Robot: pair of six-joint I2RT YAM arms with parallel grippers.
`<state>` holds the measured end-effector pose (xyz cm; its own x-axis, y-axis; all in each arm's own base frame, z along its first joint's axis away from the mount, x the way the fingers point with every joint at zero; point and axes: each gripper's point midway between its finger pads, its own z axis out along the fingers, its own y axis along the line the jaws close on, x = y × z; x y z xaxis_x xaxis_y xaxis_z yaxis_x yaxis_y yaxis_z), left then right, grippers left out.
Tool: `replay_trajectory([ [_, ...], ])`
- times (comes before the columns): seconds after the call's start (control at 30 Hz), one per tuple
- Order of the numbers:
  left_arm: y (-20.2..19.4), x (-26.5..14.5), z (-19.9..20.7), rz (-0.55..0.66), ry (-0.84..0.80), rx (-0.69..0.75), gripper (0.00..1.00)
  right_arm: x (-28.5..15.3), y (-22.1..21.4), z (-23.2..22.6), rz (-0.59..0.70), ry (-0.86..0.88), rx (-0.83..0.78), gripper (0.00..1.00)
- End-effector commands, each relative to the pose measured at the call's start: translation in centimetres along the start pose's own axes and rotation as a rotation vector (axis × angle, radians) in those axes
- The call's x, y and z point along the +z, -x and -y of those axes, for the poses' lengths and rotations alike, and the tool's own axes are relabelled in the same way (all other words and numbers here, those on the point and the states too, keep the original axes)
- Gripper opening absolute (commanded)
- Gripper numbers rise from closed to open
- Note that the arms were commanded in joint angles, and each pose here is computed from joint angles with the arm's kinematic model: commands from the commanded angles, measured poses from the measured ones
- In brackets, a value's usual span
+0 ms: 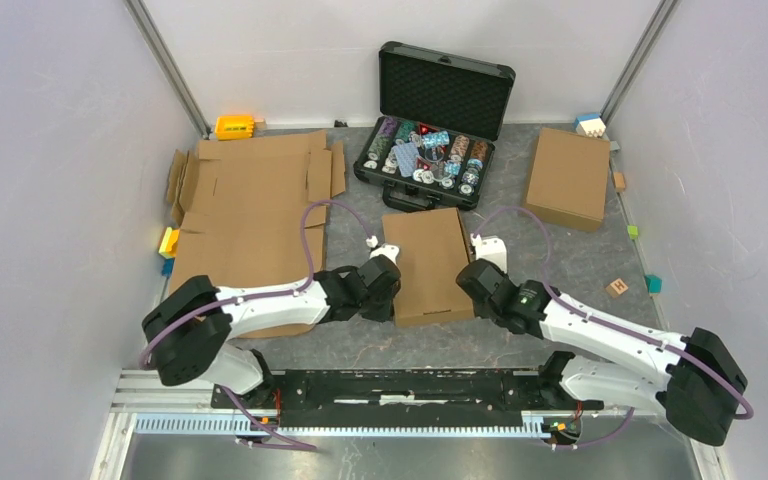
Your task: Fold the paper box
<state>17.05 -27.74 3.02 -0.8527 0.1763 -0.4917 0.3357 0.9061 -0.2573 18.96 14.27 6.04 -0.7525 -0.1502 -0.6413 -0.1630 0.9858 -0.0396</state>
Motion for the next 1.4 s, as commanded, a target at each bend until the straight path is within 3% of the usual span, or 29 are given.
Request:
replay_trajectory([
  [0.0, 3.5, -2.0, 2.3, 0.135, -0.094, -0.025, 0.02, -1.2, 1.0, 4.3, 0.055, -0.226, 0.076, 0.0],
  [0.3, 2.7, -1.6, 2.4, 0.111, -0.11, -0.032, 0.02, -0.7, -1.3, 7.8, 0.036, -0.342, 0.054, 0.0],
  [0.4, 2.7, -1.4, 2.7, 0.108, -0.122, -0.037, 0.02, 0.4, -0.4, 3.9, 0.065, -0.068, -0.019, 0.0],
  [0.5, 2.7, -0.8, 3.5, 0.098, -0.152, -0.045, 0.02, -0.4, 1.8, -2.0, 0.186, 0.268, -0.006, 0.0],
  [0.73, 3.0, -0.2, 5.0, 0.082, -0.188, -0.044, 0.02, -1.9, 3.0, -9.8, 0.129, 0.418, -0.076, 0.0],
  [0.93, 3.0, -0.8, 3.1, 0.108, -0.122, -0.028, 0.02, -2.0, 3.0, -6.1, 0.178, 0.282, -0.103, 0.0],
  [1.13, 2.9, -1.9, 0.6, 0.123, -0.068, -0.025, 0.02, -0.7, 1.8, 2.1, 0.131, 0.007, -0.034, 0.0],
  [1.37, 4.8, -3.6, -3.2, 0.179, -0.038, -0.074, 0.02, 0.9, 3.8, 5.7, 0.132, -0.059, 0.038, 0.0],
])
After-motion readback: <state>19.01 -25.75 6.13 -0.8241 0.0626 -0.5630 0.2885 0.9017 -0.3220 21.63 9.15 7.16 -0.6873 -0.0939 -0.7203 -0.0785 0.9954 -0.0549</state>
